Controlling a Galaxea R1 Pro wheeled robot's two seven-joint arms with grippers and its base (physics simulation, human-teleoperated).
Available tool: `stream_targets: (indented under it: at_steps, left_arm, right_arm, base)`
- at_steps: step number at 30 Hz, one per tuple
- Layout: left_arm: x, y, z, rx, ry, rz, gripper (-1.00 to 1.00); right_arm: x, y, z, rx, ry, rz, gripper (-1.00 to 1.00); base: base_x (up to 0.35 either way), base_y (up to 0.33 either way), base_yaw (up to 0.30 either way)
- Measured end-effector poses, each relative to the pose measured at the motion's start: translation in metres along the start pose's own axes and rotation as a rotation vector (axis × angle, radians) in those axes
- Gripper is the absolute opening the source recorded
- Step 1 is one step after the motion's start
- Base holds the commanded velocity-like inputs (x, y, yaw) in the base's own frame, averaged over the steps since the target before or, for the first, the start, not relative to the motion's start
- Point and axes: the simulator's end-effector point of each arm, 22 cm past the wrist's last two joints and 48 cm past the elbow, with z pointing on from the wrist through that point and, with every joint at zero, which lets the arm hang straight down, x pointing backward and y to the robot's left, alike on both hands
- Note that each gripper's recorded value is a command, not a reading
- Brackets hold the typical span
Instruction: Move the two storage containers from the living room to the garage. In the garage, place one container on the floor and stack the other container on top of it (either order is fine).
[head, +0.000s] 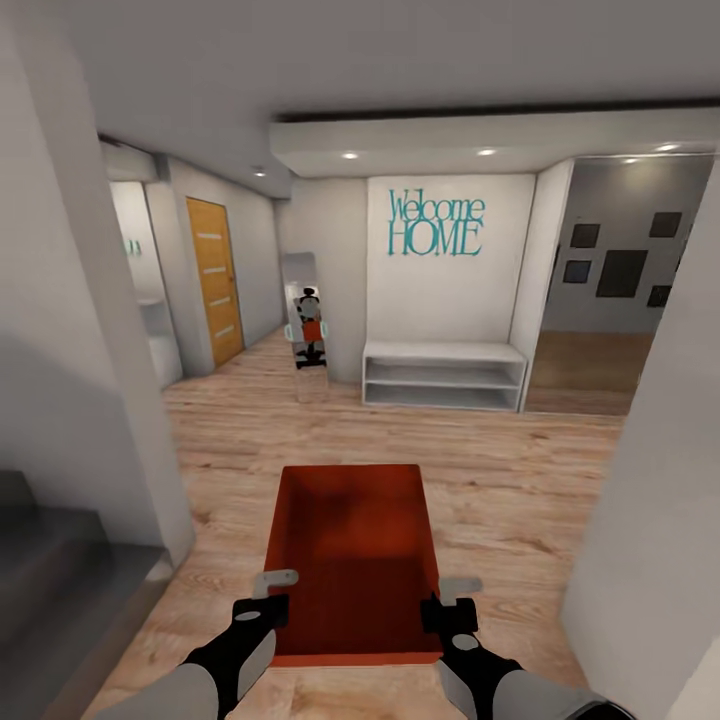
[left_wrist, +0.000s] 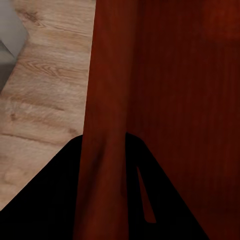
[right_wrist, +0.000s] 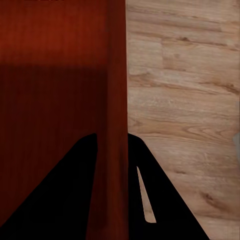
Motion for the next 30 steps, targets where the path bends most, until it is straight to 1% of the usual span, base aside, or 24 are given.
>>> stream_targets:
  at_steps: [30]
  left_arm:
    - [0.0019,0.0003,0.0001,0.0,0.004,-0.002,-1.0]
  right_arm:
    - [0.001,0.0004,0.0,-0.001,0.005,-0.004,-1.0]
  base:
    - [0.322,0.0,0.002]
